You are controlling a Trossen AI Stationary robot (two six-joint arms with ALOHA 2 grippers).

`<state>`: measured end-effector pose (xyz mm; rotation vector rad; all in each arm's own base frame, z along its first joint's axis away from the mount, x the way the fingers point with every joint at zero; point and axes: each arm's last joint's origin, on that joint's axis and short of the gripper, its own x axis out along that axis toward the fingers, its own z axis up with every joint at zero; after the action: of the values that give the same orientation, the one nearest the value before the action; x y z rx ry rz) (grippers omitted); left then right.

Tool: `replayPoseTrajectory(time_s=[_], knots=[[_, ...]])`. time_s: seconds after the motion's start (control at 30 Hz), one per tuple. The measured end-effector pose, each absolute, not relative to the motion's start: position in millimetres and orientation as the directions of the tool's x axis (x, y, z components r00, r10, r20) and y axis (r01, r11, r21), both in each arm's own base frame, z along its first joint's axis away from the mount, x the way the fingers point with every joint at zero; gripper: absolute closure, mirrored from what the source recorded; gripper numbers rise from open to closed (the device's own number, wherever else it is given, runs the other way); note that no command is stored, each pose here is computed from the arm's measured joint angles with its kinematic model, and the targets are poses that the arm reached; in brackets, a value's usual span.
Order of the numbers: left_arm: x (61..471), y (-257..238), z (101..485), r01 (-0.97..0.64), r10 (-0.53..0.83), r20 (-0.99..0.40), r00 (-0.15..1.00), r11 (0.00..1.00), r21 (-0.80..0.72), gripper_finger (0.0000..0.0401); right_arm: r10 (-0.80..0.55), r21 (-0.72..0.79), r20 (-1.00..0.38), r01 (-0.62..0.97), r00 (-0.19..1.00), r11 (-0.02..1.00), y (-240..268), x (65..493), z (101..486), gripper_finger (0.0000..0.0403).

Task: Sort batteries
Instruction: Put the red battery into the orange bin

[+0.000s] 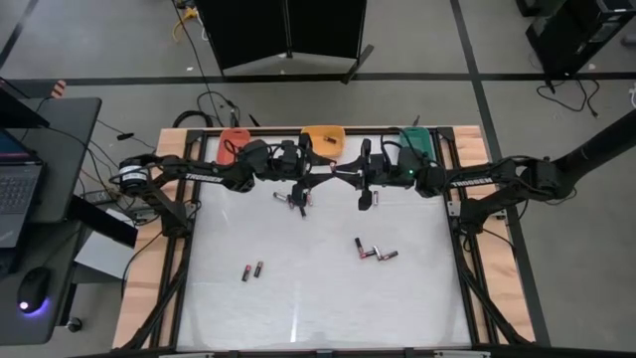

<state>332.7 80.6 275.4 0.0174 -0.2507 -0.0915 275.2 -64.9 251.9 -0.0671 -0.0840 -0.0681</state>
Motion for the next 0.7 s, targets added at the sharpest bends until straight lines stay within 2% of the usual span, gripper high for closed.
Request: replayPoseTrajectory(time_s=[0.17, 0.47, 0.63, 0.7], knots=[[332.6, 80.6, 275.6, 0.088, -0.093, 0.249, 0.964, 0.996, 0.029, 0.0283, -0.056, -0.065, 0.091, 0.062, 0.994, 0.996, -62.8, 275.6, 252.3, 0.0344], [332.6, 80.7, 275.7, 0.086, -0.091, 0.251, 0.964, 0.996, 0.032, 0.0309, -0.054, -0.065, 0.093, 0.060, 0.994, 0.996, -62.6, 275.6, 252.5, 0.0344], [332.3, 81.2, 276.3, 0.080, -0.089, 0.256, 0.963, 0.996, 0.046, 0.0350, -0.054, -0.061, 0.094, 0.060, 0.994, 0.996, -62.6, 275.7, 252.8, 0.0343], [332.3, 81.2, 276.3, 0.076, -0.089, 0.256, 0.963, 0.995, 0.060, 0.0353, -0.054, -0.062, 0.094, 0.060, 0.994, 0.996, -62.6, 275.7, 252.8, 0.0339]])
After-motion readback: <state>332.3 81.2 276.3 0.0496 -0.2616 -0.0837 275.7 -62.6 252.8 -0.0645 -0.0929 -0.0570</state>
